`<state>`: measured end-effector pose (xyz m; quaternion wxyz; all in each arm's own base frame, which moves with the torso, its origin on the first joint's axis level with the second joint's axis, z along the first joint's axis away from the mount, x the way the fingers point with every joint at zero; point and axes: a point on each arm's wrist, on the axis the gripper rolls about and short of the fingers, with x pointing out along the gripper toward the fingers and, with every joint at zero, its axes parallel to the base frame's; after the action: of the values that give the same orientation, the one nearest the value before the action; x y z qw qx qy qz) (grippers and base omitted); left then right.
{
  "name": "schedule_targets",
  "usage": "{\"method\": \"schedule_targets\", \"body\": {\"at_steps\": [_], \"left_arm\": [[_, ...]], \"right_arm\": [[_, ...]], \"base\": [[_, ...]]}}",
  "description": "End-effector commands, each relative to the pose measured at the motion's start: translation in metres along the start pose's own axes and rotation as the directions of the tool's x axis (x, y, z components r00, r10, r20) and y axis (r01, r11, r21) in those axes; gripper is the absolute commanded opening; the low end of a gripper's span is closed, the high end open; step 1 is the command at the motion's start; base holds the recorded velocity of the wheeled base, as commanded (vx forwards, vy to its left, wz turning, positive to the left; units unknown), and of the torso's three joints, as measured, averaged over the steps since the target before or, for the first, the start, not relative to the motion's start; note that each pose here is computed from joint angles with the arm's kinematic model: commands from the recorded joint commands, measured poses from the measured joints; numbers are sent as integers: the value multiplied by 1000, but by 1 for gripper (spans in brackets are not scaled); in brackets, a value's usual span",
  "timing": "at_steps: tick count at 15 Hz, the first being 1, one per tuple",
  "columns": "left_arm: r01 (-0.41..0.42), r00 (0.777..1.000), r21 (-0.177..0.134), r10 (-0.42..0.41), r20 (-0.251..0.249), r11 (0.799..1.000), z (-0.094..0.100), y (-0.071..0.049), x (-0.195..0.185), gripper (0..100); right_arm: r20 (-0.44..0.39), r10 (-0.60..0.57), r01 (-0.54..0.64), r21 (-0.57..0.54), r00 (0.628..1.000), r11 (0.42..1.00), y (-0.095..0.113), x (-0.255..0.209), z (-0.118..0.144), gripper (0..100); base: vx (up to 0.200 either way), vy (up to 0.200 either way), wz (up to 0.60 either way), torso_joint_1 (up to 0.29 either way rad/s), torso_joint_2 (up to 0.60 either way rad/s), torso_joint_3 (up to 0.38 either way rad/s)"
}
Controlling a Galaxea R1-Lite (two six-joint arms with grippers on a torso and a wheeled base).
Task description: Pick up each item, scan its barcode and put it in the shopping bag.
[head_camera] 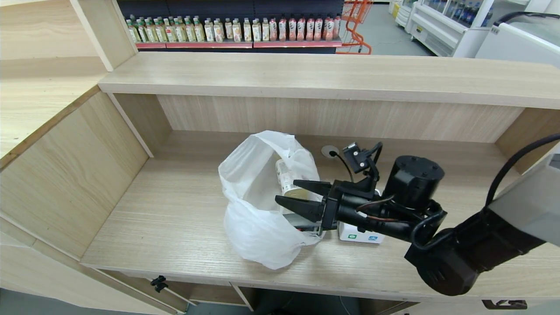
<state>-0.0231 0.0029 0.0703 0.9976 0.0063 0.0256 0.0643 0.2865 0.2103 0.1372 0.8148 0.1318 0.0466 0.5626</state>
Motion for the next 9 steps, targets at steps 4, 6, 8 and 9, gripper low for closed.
{"method": "schedule_targets", "body": {"at_steps": [4,6,8,9], "left_arm": [[-1,1000,0,1,0,1000,0,0,0,100],[-1,1000,0,1,-2,1000,0,0,0,100],[-1,1000,0,1,-2,1000,0,0,0,100],[-1,1000,0,1,0,1000,0,0,0,100]], "right_arm": [[74,-105,109,-55,992,993,-6,-44,42,100],[95,-158,164,-59,983,985,-5,-65,60,100],[71,-276,279,-40,959,960,19,-115,89,100],[60,-335,337,-49,941,940,35,-142,94,100]], "base": [[0,0,0,0,0,0],[0,0,0,0,0,0],[0,0,0,0,0,0],[0,0,0,0,0,0]]}}
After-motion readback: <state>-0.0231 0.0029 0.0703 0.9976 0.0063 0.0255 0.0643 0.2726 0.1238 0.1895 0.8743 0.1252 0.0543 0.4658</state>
